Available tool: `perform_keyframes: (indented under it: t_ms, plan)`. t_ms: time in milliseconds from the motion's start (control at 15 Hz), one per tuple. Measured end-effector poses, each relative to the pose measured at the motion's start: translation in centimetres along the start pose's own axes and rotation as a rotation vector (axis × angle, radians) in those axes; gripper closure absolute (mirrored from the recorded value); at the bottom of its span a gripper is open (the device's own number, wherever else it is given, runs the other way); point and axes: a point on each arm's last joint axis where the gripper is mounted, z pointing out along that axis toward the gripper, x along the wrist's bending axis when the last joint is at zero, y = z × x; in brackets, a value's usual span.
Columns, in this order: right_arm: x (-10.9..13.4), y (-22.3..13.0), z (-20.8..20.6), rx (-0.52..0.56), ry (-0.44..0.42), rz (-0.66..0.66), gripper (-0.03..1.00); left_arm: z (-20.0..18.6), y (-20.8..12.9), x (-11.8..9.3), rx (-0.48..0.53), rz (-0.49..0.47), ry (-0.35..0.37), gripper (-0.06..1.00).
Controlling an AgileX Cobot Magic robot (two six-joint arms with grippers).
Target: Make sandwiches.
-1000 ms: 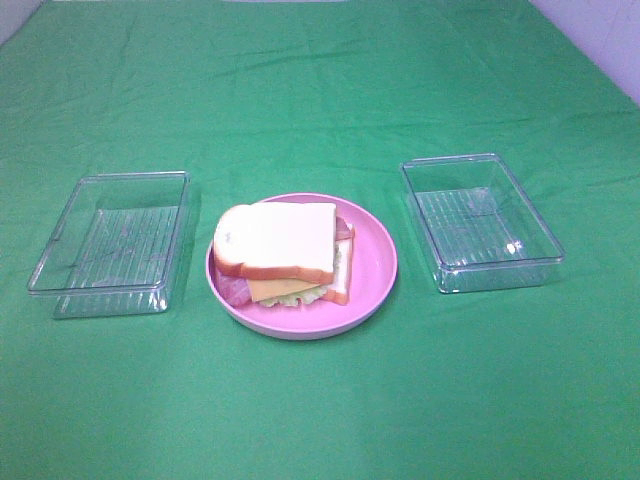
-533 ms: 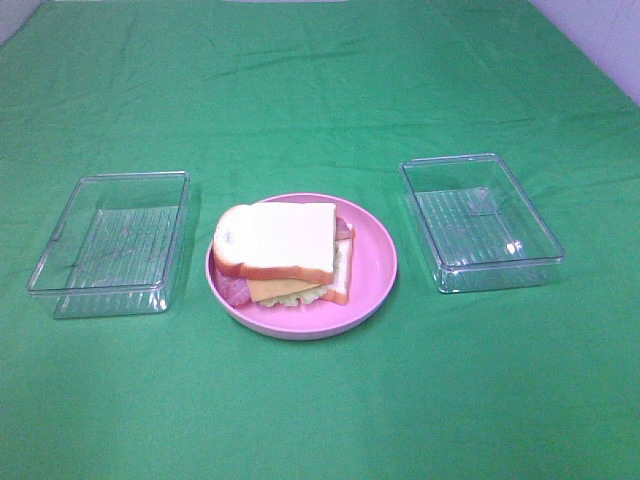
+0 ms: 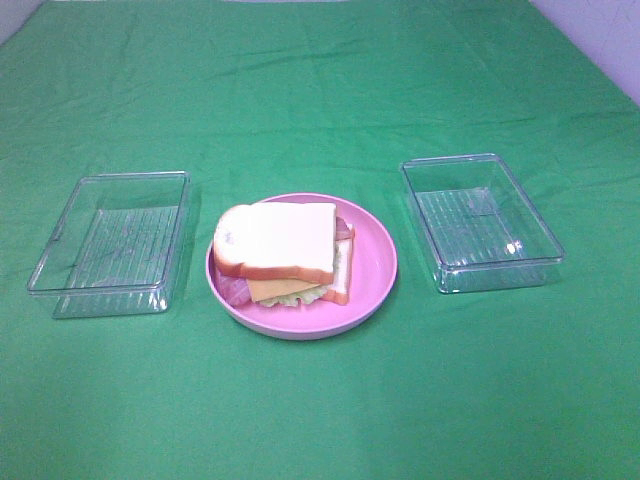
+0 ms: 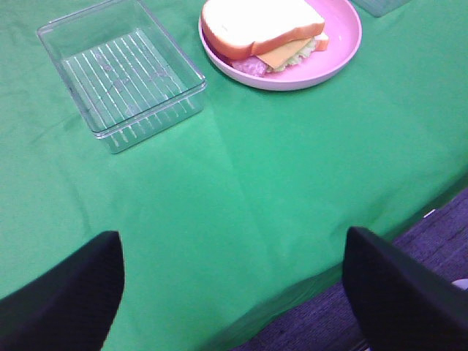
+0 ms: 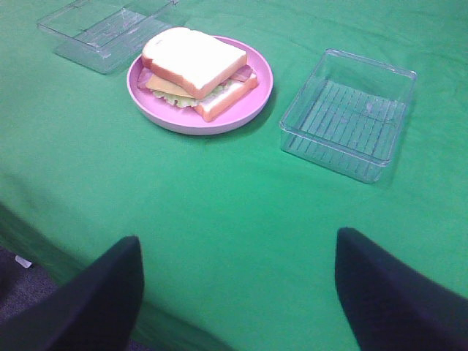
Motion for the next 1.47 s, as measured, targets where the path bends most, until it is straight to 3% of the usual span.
perform_keyframes:
  t_ms: [467, 600, 733, 800, 933, 1200, 1467]
  plan:
    - [0.0, 0.0, 0.0, 0.000, -0.013, 0.009, 0.27, 0.0, 0.0, 0.0, 0.002, 0.033, 0.000, 0.17]
    - [0.1, 0.1, 0.1, 0.003, -0.086, 0.055, 0.27, 0.0, 0.0, 0.0, 0.002, 0.034, 0.000, 0.17]
    - [0.2, 0.3, 0.4, 0.008, -0.260, 0.168, 0.27, 0.0, 0.0, 0.0, 0.002, 0.034, 0.000, 0.17]
    - [0.2, 0.3, 0.4, 0.008, -0.260, 0.168, 0.27, 0.0, 0.0, 0.0, 0.002, 0.034, 0.000, 0.17]
    - [0.3, 0.4, 0.7, 0.012, -0.391, 0.252, 0.27, 0.0, 0.0, 0.0, 0.002, 0.033, 0.001, 0.17]
    - [0.3, 0.5, 0.7, 0.013, -0.403, 0.260, 0.27, 0.0, 0.0, 0.3, -0.002, -0.034, 0.090, 0.17]
    - [0.3, 0.5, 0.7, 0.012, -0.402, 0.261, 0.27, -1.4, -0.8, -0.2, -0.121, -0.095, 0.247, 0.17]
